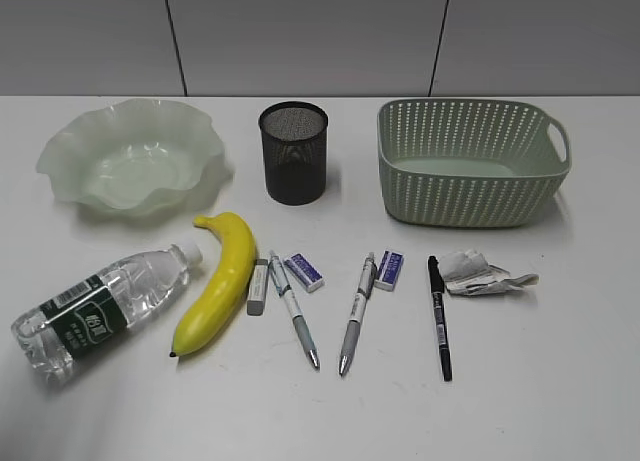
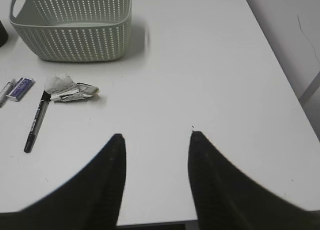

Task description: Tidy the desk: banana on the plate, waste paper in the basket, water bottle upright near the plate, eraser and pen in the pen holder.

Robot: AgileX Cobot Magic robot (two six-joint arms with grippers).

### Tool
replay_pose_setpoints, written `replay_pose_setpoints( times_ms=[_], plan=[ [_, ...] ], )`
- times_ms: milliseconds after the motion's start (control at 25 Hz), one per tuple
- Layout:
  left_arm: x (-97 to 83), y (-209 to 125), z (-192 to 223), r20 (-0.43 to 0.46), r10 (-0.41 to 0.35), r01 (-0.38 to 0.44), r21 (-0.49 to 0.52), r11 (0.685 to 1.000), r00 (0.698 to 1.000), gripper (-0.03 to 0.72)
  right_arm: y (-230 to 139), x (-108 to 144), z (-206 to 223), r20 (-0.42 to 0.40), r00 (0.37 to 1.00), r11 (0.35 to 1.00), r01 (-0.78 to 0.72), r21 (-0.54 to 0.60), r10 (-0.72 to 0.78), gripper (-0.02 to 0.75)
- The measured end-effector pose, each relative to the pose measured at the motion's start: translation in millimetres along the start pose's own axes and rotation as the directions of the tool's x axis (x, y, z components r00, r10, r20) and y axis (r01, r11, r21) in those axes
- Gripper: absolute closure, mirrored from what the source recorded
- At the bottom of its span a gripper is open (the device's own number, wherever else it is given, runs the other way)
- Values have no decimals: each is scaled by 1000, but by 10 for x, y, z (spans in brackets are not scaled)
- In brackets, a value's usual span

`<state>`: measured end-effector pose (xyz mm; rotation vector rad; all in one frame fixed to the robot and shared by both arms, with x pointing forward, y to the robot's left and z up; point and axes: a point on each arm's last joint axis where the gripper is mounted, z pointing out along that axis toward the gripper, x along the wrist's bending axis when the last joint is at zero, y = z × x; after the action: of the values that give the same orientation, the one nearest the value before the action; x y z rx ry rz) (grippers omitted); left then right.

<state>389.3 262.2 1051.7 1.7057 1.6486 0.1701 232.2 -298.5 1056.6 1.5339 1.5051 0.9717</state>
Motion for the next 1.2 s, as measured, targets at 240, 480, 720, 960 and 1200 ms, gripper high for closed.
replay_pose_setpoints(
  times_ms=[240,480,720,960,1200],
  plan=[
    [108,93,469,12,30,-32,198,980,999,448,0,0,0,0,1000,1000,0,0,0,399],
    [-237,93,782,107,169,-191,255,948,980,442,0,0,0,0,1000,1000,0,0,0,399],
    [-548,81,1122,158,283,-318,275,907,946,317,0,0,0,0,1000,1000,0,0,0,399],
    [-651,124,1541,160,336,-372,347,861,928,228,0,0,0,0,1000,1000,0,0,0,399],
    [-608,158,1949,131,340,-362,422,831,931,222,0,0,0,0,1000,1000,0,0,0,399]
  ],
)
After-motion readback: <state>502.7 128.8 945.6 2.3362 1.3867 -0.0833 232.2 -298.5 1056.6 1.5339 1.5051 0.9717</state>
